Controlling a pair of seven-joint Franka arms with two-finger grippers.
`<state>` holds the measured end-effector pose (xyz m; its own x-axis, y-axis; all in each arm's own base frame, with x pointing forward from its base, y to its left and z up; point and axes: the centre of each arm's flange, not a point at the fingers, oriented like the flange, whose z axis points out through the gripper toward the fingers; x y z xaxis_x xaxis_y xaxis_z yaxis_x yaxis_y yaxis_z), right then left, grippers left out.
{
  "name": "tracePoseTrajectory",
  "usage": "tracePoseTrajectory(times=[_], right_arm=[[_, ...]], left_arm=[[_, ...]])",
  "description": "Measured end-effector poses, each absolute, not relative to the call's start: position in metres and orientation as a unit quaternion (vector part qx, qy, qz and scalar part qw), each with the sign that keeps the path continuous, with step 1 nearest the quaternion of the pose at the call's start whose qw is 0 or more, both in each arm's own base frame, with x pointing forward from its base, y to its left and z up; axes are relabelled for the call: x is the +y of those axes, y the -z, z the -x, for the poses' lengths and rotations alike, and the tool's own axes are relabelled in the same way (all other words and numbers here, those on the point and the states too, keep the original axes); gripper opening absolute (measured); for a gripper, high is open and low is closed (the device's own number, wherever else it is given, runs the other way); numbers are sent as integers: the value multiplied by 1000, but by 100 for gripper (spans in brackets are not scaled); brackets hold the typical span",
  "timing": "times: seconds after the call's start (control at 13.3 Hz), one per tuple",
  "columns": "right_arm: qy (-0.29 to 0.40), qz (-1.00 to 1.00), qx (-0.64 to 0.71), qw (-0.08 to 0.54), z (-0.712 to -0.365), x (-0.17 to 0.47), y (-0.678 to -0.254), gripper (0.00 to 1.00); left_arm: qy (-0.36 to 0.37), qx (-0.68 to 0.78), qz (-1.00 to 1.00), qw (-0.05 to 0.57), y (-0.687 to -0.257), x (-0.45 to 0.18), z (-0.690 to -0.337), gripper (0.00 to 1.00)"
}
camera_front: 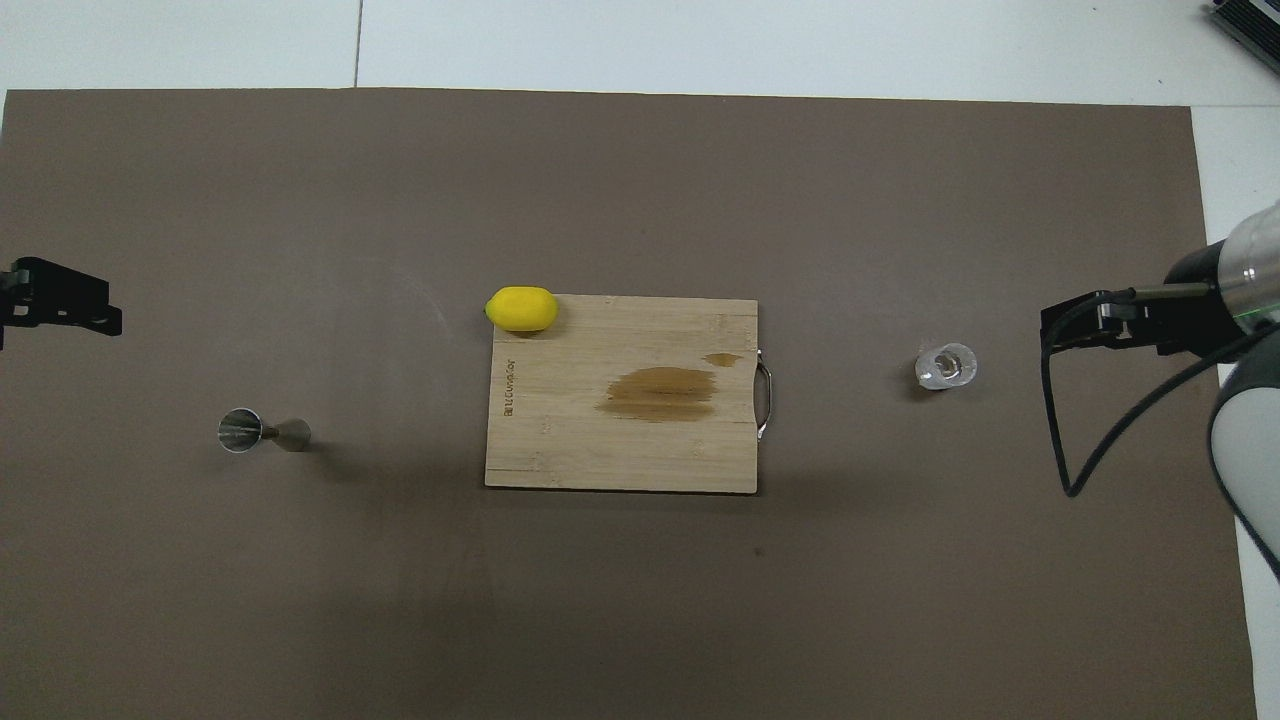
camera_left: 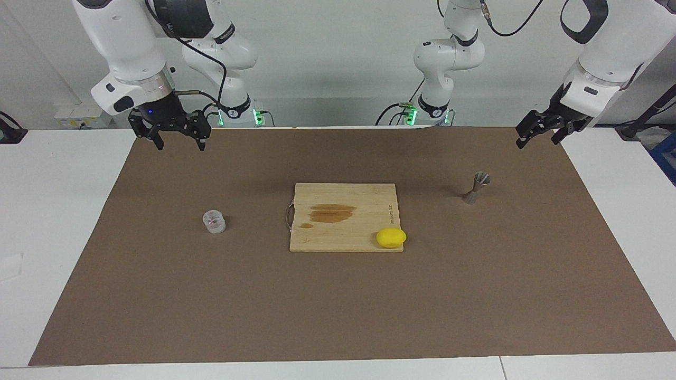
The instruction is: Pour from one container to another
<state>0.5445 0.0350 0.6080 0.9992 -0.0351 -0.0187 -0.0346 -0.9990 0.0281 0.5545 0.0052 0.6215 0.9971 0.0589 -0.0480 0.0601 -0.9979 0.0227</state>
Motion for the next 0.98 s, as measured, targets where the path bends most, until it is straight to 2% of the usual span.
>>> tracePoseTrajectory(times=[0.6,0.98], right_arm=[[10,-1000,-17,14,-545,35,-608,100],[10,-1000,-17,14,-545,35,-608,100]], left_arm=[[19,30,-999,12,-622,5,-556,100],[-27,32,-999,13,-598,4,-562,100]])
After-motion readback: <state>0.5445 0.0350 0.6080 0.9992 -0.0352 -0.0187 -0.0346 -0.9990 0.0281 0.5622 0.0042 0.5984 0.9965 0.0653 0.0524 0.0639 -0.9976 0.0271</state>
